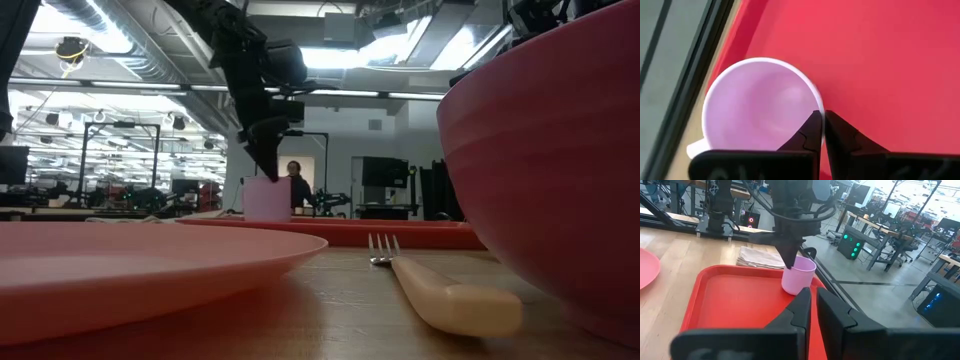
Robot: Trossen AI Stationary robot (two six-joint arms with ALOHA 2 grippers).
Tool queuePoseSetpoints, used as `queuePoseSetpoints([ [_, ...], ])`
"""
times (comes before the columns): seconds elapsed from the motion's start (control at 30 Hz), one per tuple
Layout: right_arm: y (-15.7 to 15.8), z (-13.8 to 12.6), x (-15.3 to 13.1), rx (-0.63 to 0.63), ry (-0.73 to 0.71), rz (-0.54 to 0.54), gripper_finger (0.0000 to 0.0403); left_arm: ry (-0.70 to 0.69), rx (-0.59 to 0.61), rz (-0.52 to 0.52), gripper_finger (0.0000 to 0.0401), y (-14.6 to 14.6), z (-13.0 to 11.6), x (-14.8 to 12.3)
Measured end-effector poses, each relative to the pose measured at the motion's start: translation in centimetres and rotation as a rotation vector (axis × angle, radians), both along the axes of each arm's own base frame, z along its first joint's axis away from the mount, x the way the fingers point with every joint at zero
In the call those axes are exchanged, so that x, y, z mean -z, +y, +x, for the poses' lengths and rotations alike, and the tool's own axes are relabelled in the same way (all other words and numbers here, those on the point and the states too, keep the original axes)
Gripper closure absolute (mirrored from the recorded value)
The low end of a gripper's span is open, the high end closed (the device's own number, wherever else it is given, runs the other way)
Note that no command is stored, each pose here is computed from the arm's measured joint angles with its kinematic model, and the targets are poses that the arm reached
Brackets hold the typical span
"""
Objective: Set up tray
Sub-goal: Put the purple mug on the red tray
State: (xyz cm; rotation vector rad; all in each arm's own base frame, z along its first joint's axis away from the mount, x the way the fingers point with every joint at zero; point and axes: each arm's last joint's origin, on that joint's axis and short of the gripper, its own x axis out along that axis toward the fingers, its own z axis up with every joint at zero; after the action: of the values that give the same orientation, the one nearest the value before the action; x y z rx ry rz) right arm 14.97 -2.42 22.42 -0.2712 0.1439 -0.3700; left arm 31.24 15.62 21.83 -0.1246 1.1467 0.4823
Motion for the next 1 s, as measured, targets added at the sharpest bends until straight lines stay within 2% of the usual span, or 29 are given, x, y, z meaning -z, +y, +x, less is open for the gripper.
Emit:
queuePoseSetpoints([
  [0.3, 0.0, 0.0, 0.0, 0.0, 0.0, 0.0, 0.0366, -0.127, -0.18, -0.036, 0.0397, 0.3, 0.5, -0.3],
  [0.63, 0.0, 0.0, 0.0, 0.0, 0.0, 0.0, 0.0366, -0.175, -0.268, -0.059, 0.0397, 0.8, 0.5, -0.4],
  [1.0, 0.0, 0.0, 0.0, 0.0, 0.001, -0.002, 0.0366, -0.225, -0.302, -0.039, 0.0397, 2.1, 0.3, -0.7],
])
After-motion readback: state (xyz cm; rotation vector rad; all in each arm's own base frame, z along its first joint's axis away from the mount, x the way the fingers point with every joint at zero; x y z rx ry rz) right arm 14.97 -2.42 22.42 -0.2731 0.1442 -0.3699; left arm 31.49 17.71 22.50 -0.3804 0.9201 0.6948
